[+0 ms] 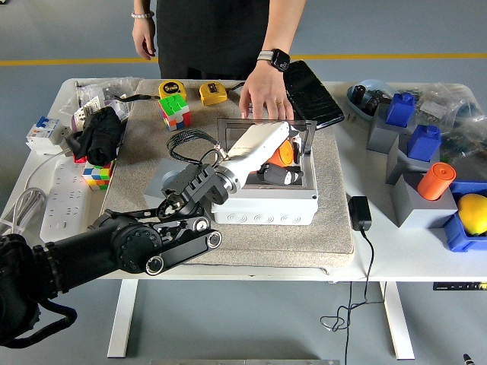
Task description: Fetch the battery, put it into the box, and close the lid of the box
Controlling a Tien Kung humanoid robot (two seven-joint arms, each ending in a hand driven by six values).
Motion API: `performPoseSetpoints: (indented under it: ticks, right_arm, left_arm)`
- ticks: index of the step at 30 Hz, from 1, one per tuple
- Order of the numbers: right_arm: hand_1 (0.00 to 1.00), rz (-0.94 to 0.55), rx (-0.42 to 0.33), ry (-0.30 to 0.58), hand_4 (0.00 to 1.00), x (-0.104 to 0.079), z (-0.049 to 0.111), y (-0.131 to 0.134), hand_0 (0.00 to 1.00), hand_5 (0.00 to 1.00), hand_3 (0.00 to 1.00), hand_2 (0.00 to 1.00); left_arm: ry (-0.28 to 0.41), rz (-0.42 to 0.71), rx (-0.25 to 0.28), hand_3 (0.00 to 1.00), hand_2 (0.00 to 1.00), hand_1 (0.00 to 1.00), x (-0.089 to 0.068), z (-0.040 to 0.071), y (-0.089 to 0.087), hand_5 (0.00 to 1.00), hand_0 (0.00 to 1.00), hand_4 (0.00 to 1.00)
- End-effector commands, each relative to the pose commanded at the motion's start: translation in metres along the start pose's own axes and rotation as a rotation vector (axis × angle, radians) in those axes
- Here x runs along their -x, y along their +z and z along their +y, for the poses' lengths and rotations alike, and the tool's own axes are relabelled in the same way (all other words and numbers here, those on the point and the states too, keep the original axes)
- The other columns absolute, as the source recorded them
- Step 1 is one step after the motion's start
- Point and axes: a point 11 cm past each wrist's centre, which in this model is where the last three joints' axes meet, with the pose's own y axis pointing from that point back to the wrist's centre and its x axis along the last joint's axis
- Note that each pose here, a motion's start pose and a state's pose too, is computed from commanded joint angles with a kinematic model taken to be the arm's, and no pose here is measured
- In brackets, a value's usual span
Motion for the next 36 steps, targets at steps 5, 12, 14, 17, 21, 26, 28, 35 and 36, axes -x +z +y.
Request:
performPoseSetpoints:
  ticks: [5, 12, 14, 17, 21, 26, 28, 35, 36]
  right_arm:
    - [0.625, 0.003, 0.001, -0.001, 0.977, 0.000, 0.000, 0.001, 0.589, 0.560, 0.564, 0.622]
    - [0.625, 0.004, -0.003, -0.001, 0.977, 0.000, 0.000, -0.001, 0.588, 0.560, 0.563, 0.622]
    - [0.625, 0.004, -0.006, 0.000, 0.977, 0.001, 0.000, -0.002, 0.588, 0.560, 0.563, 0.622]
    - [0.625, 0.007, -0.011, 0.004, 0.976, 0.000, 0.000, -0.003, 0.588, 0.559, 0.563, 0.622]
    - [0.625, 0.010, -0.011, 0.006, 0.976, -0.001, 0.000, -0.003, 0.588, 0.559, 0.562, 0.622]
    - [0.625, 0.014, -0.012, 0.006, 0.976, -0.001, 0.000, -0.002, 0.588, 0.559, 0.562, 0.622]
    - [0.625, 0.013, -0.013, 0.006, 0.975, -0.001, 0.000, -0.002, 0.589, 0.558, 0.562, 0.621]
    - [0.624, 0.012, -0.014, 0.006, 0.975, -0.001, 0.000, -0.002, 0.591, 0.557, 0.562, 0.620]
    - [0.624, 0.012, -0.015, 0.006, 0.975, -0.001, 0.000, -0.002, 0.591, 0.557, 0.562, 0.620]
  left_arm:
    - [-0.019, -0.014, 0.005, 0.253, 0.182, 0.171, 0.007, 0.003, -0.003, 0.078, 0.204, 0.898]
    - [-0.021, -0.065, 0.043, 0.291, 0.236, 0.223, 0.008, 0.003, 0.001, 0.107, 0.229, 0.918]
    - [-0.021, -0.077, 0.049, 0.291, 0.236, 0.223, 0.008, 0.002, 0.001, 0.107, 0.229, 0.918]
    - [-0.019, -0.098, 0.053, 0.313, 0.264, 0.239, 0.007, 0.001, -0.001, 0.110, 0.247, 0.932]
    - [-0.028, -0.114, 0.046, 0.337, 0.304, 0.295, 0.008, 0.001, -0.004, 0.116, 0.275, 0.938]
    - [-0.034, -0.119, 0.030, 0.337, 0.304, 0.295, 0.007, 0.000, -0.009, 0.116, 0.275, 0.938]
    - [-0.033, -0.117, 0.028, 0.453, 0.445, 0.430, 0.007, -0.001, -0.010, 0.136, 0.314, 0.954]
    - [-0.035, -0.117, 0.028, 0.578, 0.608, 0.660, 0.008, 0.000, -0.011, 0.158, 0.462, 0.976]
    - [-0.036, -0.118, 0.031, 0.578, 0.608, 0.660, 0.008, 0.000, -0.011, 0.158, 0.462, 0.976]
